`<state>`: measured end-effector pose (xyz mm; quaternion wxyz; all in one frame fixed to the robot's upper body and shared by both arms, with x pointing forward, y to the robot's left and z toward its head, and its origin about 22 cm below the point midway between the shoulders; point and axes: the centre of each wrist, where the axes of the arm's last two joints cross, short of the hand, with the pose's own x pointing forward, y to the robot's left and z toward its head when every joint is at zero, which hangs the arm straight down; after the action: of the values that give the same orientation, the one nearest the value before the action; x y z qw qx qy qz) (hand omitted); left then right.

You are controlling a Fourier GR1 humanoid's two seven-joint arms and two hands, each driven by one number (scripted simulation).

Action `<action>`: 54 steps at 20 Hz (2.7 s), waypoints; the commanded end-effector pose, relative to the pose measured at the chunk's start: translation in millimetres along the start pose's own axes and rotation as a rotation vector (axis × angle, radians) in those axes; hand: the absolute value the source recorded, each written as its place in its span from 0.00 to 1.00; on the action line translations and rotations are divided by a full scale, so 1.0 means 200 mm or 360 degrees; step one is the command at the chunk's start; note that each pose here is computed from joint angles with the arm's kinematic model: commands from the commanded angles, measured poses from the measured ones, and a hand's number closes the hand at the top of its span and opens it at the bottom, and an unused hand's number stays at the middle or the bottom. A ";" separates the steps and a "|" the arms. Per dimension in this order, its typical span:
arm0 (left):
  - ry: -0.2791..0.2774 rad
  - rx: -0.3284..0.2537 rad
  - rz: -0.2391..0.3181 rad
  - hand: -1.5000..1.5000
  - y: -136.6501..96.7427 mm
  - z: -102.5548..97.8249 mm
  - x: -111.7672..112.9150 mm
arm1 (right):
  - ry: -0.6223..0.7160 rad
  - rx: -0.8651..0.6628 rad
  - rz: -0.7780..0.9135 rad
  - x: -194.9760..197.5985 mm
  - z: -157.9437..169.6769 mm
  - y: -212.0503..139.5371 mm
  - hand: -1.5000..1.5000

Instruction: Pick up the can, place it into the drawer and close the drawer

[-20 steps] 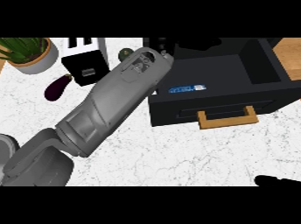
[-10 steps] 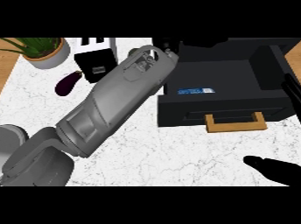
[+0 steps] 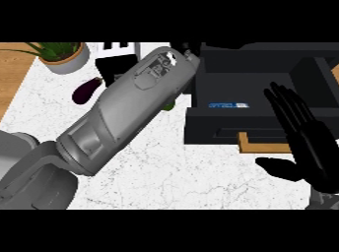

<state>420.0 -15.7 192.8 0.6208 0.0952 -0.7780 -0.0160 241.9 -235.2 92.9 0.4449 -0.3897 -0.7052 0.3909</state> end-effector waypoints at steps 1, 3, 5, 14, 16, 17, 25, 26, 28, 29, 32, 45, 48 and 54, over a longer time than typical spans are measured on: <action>0.0003 0.0005 -0.0007 0.00 0.08 -0.04 0.05 | 0.0024 -0.0003 0.0056 0.02 -0.01 0.21 0.00; 0.0007 -0.0012 0.0017 0.00 0.09 -0.01 0.06 | 0.0097 -0.0045 0.0056 -0.09 -0.05 0.32 0.00; 0.0012 0.0001 -0.0010 0.00 0.18 -0.05 0.09 | 0.0136 -0.0048 0.0038 -0.22 -0.10 0.25 0.00; 0.0030 0.0002 -0.0017 0.00 0.31 0.03 -0.04 | 0.0176 -0.0041 0.0175 -0.27 -0.24 0.50 0.00; 0.0018 0.0006 -0.0009 0.00 0.47 -0.05 0.04 | 0.0196 -0.0043 0.0194 -0.28 -0.22 0.56 0.00; 0.0020 0.0003 -0.0028 0.00 0.46 -0.02 -0.01 | 0.0184 -0.0035 0.0221 -0.30 -0.29 0.51 0.00; 0.0051 0.0023 -0.0052 0.00 0.61 -0.05 0.09 | 0.0189 -0.0195 0.0322 -0.33 -0.46 0.58 0.00; 0.0053 -0.0018 -0.0023 0.00 0.53 0.05 0.02 | 0.0207 -0.0205 0.0327 -0.29 -0.50 0.60 0.00; 0.0077 -0.0002 -0.0033 0.00 0.61 0.01 0.02 | 0.0212 -0.0259 0.0302 -0.34 -0.55 0.56 0.00; 0.0107 -0.0015 -0.0040 0.00 0.66 0.06 -0.06 | 0.0218 -0.0276 0.0321 -0.32 -0.59 0.54 0.00; 0.0108 -0.0036 -0.0052 0.00 0.71 0.05 0.00 | 0.0228 -0.0290 0.0354 -0.35 -0.70 0.48 0.00; 0.0105 -0.0029 -0.0058 0.00 0.79 0.20 -0.17 | 0.0271 -0.0405 0.0366 -0.27 -0.93 0.39 0.00; 0.0084 -0.0052 -0.0046 0.00 0.76 0.22 -0.16 | 0.0240 -0.0388 0.0358 -0.21 -1.02 0.32 0.00; 0.0094 -0.0057 -0.0061 0.00 0.82 0.29 -0.21 | 0.0241 -0.0408 0.0321 -0.28 -1.02 0.27 0.00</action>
<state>360.3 141.8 165.7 0.6431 0.1013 -0.7581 -0.0390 450.6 -217.7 64.8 0.4116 -0.5431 -0.6526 0.3312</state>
